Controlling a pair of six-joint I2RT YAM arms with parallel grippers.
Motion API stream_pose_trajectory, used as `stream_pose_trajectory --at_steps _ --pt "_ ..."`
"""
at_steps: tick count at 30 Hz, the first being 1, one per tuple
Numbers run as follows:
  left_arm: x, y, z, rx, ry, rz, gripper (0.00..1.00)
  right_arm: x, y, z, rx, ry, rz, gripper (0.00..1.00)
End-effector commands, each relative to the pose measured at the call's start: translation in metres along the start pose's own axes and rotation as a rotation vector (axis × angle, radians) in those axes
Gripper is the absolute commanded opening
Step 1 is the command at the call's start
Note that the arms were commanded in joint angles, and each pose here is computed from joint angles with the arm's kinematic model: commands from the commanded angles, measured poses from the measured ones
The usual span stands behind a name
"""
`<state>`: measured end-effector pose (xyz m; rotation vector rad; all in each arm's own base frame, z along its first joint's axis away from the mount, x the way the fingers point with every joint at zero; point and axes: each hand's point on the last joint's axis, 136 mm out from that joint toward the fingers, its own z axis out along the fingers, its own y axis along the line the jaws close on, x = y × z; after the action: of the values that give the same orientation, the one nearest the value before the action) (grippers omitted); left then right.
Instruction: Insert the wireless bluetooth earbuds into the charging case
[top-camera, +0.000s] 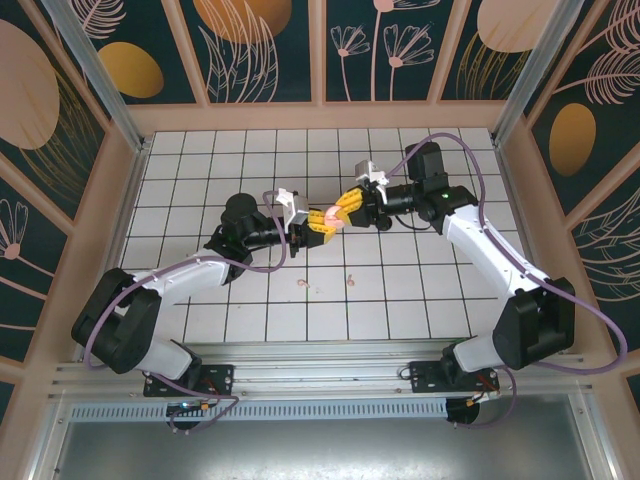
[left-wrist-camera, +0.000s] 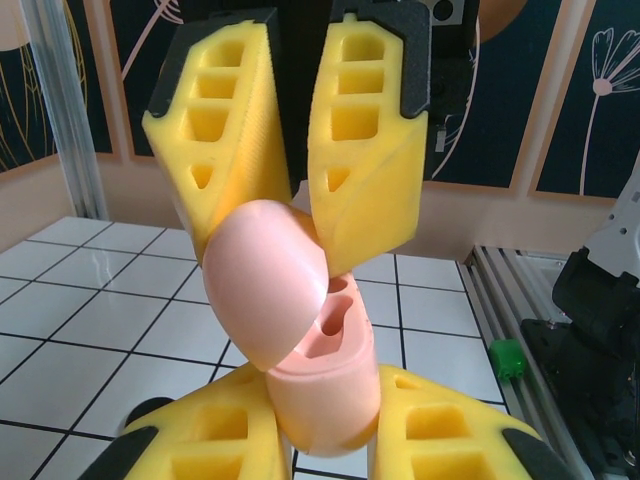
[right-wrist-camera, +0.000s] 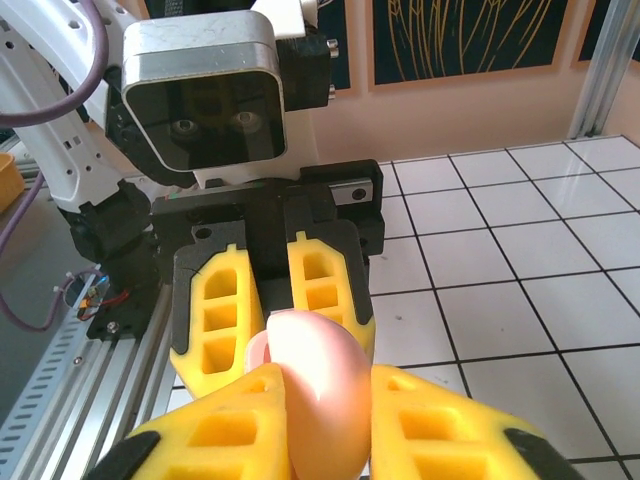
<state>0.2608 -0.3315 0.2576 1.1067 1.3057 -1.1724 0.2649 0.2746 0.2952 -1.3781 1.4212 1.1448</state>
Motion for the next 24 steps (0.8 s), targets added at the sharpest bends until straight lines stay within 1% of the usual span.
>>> stream_pose_trajectory --at_steps 1,6,15,21,24 --pt "-0.014 -0.009 -0.001 0.026 -0.023 0.068 0.09 -0.003 -0.003 0.001 0.005 0.013 0.040 0.26" --pt "-0.010 -0.011 0.000 0.027 -0.011 0.073 0.09 -0.006 -0.013 -0.003 0.047 0.002 0.054 0.34" --pt "-0.009 -0.013 0.000 0.024 -0.006 0.081 0.09 -0.013 -0.021 -0.010 0.088 -0.012 0.071 0.41" --pt "-0.002 -0.006 0.001 -0.005 0.007 0.067 0.09 -0.026 -0.008 -0.017 0.057 -0.050 0.050 0.46" --pt "0.004 -0.002 0.002 -0.023 0.010 0.052 0.09 -0.031 0.000 -0.022 0.066 -0.055 0.065 0.48"
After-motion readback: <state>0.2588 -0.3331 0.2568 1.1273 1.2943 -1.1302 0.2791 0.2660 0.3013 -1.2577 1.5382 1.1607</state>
